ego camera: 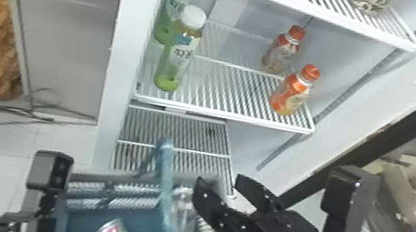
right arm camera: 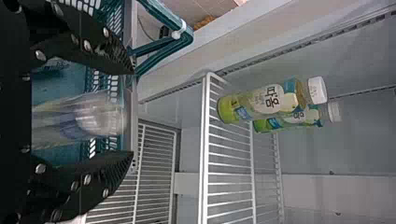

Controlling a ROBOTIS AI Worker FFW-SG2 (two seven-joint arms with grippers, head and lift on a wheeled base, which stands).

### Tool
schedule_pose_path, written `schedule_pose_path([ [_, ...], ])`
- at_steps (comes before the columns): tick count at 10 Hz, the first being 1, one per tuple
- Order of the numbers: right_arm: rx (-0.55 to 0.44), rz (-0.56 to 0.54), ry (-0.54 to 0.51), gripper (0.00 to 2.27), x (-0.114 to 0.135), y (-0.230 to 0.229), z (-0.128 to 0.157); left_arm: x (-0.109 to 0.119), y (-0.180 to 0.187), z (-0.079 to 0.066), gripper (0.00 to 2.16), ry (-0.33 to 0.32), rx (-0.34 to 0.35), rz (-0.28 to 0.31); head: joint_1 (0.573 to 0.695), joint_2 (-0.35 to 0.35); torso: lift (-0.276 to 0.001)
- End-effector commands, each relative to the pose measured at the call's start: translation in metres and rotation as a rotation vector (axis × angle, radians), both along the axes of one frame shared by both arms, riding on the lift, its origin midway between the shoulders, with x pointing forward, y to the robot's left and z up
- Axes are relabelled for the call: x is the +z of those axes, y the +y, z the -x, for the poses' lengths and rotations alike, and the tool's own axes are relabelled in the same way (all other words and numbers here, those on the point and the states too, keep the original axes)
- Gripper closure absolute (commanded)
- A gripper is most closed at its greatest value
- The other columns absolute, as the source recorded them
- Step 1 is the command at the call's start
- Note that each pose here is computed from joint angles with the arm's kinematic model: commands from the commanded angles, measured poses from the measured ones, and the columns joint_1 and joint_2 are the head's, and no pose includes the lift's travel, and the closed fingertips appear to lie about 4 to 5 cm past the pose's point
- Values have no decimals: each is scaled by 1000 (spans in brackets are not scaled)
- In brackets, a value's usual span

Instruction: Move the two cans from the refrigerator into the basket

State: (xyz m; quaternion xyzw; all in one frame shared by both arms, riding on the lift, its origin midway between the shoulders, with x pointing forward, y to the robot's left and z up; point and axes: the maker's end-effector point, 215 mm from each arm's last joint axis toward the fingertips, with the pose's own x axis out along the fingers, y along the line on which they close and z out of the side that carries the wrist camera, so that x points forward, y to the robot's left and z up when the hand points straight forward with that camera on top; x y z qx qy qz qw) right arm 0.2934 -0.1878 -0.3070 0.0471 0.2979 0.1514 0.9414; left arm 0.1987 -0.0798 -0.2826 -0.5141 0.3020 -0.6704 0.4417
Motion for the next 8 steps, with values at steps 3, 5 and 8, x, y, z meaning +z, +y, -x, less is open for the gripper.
schedule_pose_path([
  [3,-33,-6,-86,277,19,-8,-17,1,0,0,1162,-1,0,2,695,-350,-276],
  [5,-89,-16,-214,277,46,-23,-35,0,0,0,1161,-3,1,-1,695,-350,-276],
  [8,-175,-46,-371,277,66,-50,-56,0,0,-1,1161,-3,2,-1,695,-350,-276],
])
